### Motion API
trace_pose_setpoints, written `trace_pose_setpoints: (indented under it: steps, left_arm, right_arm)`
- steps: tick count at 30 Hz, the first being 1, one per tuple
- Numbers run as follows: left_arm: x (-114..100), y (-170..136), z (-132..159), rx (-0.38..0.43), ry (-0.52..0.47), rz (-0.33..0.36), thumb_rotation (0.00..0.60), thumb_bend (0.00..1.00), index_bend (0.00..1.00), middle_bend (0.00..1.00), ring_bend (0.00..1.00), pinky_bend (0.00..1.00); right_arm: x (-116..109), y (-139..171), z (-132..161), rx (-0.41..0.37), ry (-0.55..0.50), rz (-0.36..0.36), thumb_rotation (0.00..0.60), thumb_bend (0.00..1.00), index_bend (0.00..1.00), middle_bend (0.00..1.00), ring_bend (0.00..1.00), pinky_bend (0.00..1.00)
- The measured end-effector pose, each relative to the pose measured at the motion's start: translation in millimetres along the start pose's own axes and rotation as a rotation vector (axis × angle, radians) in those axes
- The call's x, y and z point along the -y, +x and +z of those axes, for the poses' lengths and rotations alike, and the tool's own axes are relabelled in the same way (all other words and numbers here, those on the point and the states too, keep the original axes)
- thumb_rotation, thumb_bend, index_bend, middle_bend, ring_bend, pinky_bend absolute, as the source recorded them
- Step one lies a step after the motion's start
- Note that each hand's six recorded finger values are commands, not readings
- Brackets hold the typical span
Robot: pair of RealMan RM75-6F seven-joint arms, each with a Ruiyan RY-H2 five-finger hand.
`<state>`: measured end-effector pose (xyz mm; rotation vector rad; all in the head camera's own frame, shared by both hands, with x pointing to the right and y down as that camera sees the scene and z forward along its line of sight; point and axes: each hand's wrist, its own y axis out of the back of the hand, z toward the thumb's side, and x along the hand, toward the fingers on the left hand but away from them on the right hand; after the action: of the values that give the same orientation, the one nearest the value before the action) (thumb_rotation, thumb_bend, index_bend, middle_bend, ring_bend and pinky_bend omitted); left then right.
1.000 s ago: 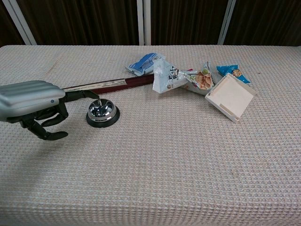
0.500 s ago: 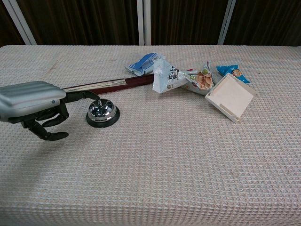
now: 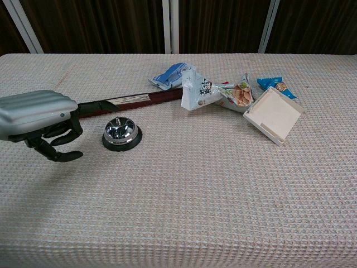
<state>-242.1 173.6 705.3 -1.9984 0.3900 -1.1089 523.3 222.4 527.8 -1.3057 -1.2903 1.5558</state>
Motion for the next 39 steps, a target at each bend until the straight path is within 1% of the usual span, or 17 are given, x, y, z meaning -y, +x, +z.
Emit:
trace_pose_setpoints:
  steps: [2, 8, 10, 13, 18, 20, 23, 27, 30, 32, 36, 39]
  left_arm:
    - [3, 0, 0, 0.000, 0.003, -0.011, 0.600, 0.33, 0.01, 0.83, 0.82, 0.83]
    - [17, -1, -6, -0.021, 0.013, -0.084, 0.600, 0.33, 0.01, 0.83, 0.82, 0.83]
    - [17, -1, -7, -0.025, 0.017, -0.089, 0.600, 0.33, 0.01, 0.83, 0.82, 0.83]
    - [11, 0, -5, -0.024, 0.012, -0.061, 0.600, 0.33, 0.01, 0.83, 0.82, 0.83]
    - [-3, 0, -1, -0.008, -0.002, 0.018, 0.600, 0.33, 0.01, 0.84, 0.82, 0.83]
    - [-3, 0, -1, -0.006, -0.003, 0.019, 0.600, 0.33, 0.01, 0.84, 0.82, 0.83]
    - [4, -1, -3, -0.008, 0.004, -0.015, 0.600, 0.33, 0.02, 0.84, 0.82, 0.83]
    - [17, -2, -6, -0.018, 0.024, -0.088, 0.600, 0.33, 0.02, 0.83, 0.82, 0.83]
    - [19, -2, -7, -0.031, 0.032, -0.105, 0.600, 0.33, 0.02, 0.83, 0.82, 0.83]
    - [16, -2, -6, -0.030, 0.030, -0.089, 0.600, 0.33, 0.02, 0.83, 0.82, 0.83]
    - [4, -1, -2, -0.015, 0.017, -0.020, 0.600, 0.33, 0.02, 0.84, 0.82, 0.83]
    - [0, 0, -1, -0.007, 0.005, 0.011, 0.600, 0.33, 0.02, 0.84, 0.82, 0.83]
  right_arm:
    - [1, 0, 0, 0.001, 0.001, 0.001, 0.600, 0.18, 0.00, 0.00, 0.00, 0.00]
    - [1, 0, -2, 0.004, 0.003, 0.003, 0.600, 0.18, 0.00, 0.00, 0.00, 0.00]
    - [0, 0, -2, 0.005, 0.002, 0.001, 0.600, 0.18, 0.00, 0.00, 0.00, 0.00]
    - [0, 0, -2, 0.004, 0.000, 0.000, 0.600, 0.18, 0.00, 0.00, 0.00, 0.00]
    - [3, 0, -2, 0.004, 0.000, 0.008, 0.600, 0.18, 0.00, 0.00, 0.00, 0.00]
    - [4, 0, -2, 0.003, -0.001, 0.010, 0.600, 0.18, 0.00, 0.00, 0.00, 0.00]
    - [4, 0, -2, 0.003, 0.000, 0.009, 0.600, 0.18, 0.00, 0.00, 0.00, 0.00]
    - [3, 0, -2, 0.005, -0.001, 0.008, 0.600, 0.18, 0.00, 0.00, 0.00, 0.00]
    - [1, 0, -3, 0.006, -0.004, 0.001, 0.600, 0.18, 0.00, 0.00, 0.00, 0.00]
    - [0, 0, -4, 0.008, -0.006, -0.002, 0.600, 0.18, 0.00, 0.00, 0.00, 0.00]
    - [1, 0, -4, 0.005, -0.006, 0.000, 0.600, 0.18, 0.00, 0.00, 0.00, 0.00]
    - [2, 0, -3, 0.005, -0.006, 0.005, 0.600, 0.18, 0.00, 0.00, 0.00, 0.00]
